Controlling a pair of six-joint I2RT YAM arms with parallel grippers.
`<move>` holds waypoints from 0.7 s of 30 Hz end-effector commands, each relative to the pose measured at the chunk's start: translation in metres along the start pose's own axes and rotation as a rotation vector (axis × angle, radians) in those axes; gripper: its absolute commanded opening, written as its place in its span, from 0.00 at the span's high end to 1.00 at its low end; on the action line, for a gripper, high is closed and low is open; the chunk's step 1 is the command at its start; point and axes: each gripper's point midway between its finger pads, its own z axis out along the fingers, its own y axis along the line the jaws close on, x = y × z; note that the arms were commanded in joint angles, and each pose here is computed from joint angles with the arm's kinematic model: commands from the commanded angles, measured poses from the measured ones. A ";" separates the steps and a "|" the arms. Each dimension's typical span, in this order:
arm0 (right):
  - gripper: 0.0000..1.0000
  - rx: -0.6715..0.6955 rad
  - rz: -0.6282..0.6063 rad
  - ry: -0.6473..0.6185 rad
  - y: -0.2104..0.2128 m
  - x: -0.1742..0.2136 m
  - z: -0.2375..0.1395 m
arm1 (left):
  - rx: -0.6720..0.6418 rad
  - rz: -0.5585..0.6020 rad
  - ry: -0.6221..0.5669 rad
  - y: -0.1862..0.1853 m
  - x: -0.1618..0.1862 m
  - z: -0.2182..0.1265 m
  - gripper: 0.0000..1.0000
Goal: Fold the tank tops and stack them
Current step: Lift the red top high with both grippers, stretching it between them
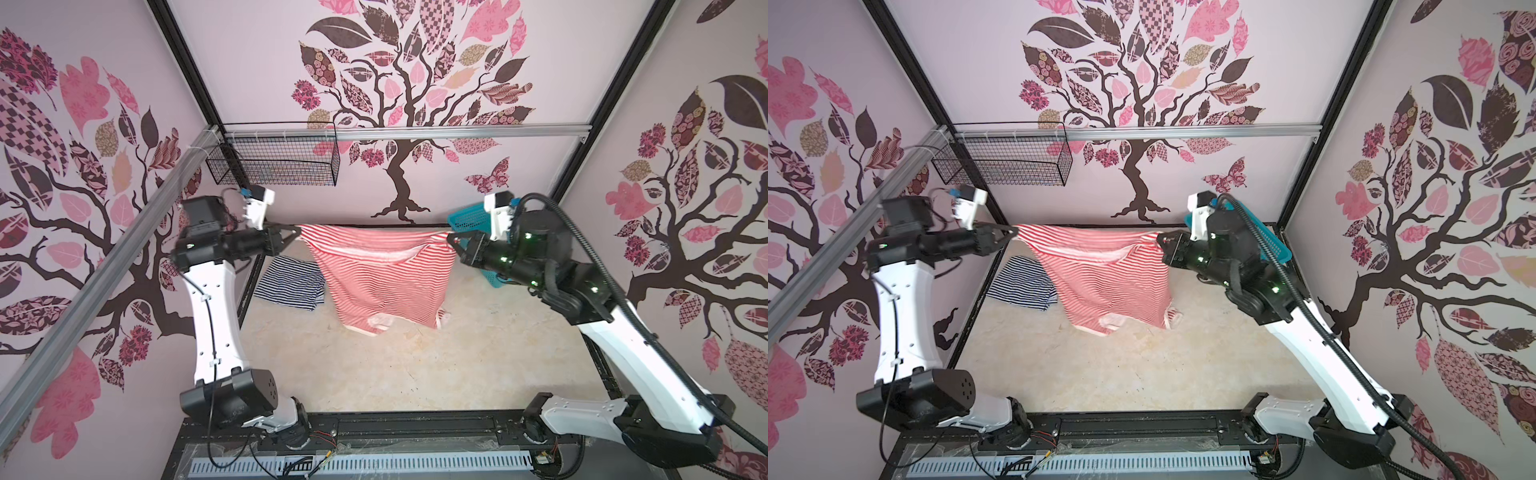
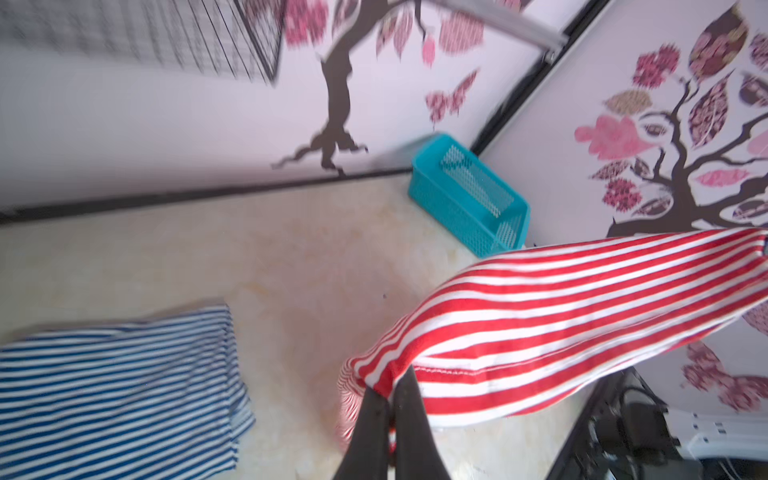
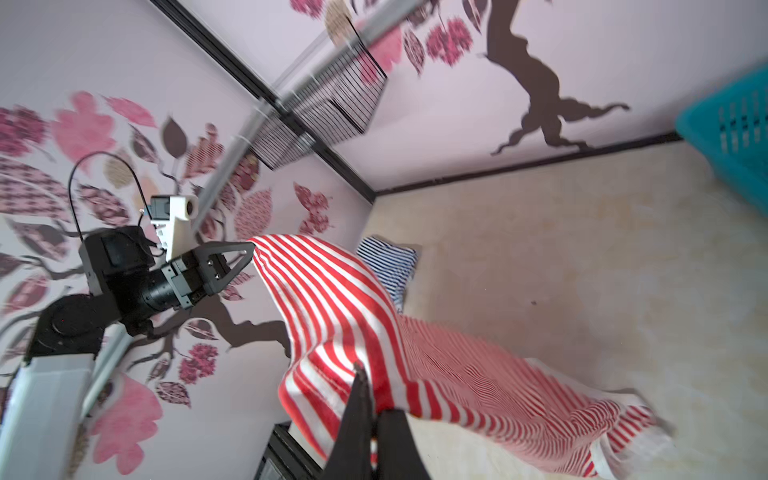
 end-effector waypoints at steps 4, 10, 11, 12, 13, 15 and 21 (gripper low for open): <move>1.00 -0.043 -0.053 -0.135 0.034 -0.051 -0.083 | -0.010 0.007 -0.102 -0.064 -0.031 -0.068 1.00; 1.00 -0.178 -0.026 -0.126 0.055 -0.047 -0.118 | -0.108 0.156 -0.172 -0.120 -0.017 -0.101 1.00; 1.00 -0.193 -0.019 -0.121 0.056 -0.044 -0.122 | -0.128 0.184 -0.190 -0.130 -0.013 -0.107 1.00; 1.00 -0.203 -0.010 -0.116 0.055 -0.041 -0.126 | -0.142 0.207 -0.207 -0.138 -0.011 -0.111 1.00; 1.00 -0.216 -0.001 -0.116 0.055 -0.038 -0.130 | -0.155 0.231 -0.230 -0.146 -0.008 -0.115 1.00; 1.00 -0.227 0.013 -0.113 0.053 -0.033 -0.136 | -0.157 0.253 -0.260 -0.159 -0.003 -0.121 1.00; 1.00 -0.100 0.001 -0.105 0.030 -0.030 -0.117 | -0.035 0.115 -0.251 -0.144 -0.011 -0.105 1.00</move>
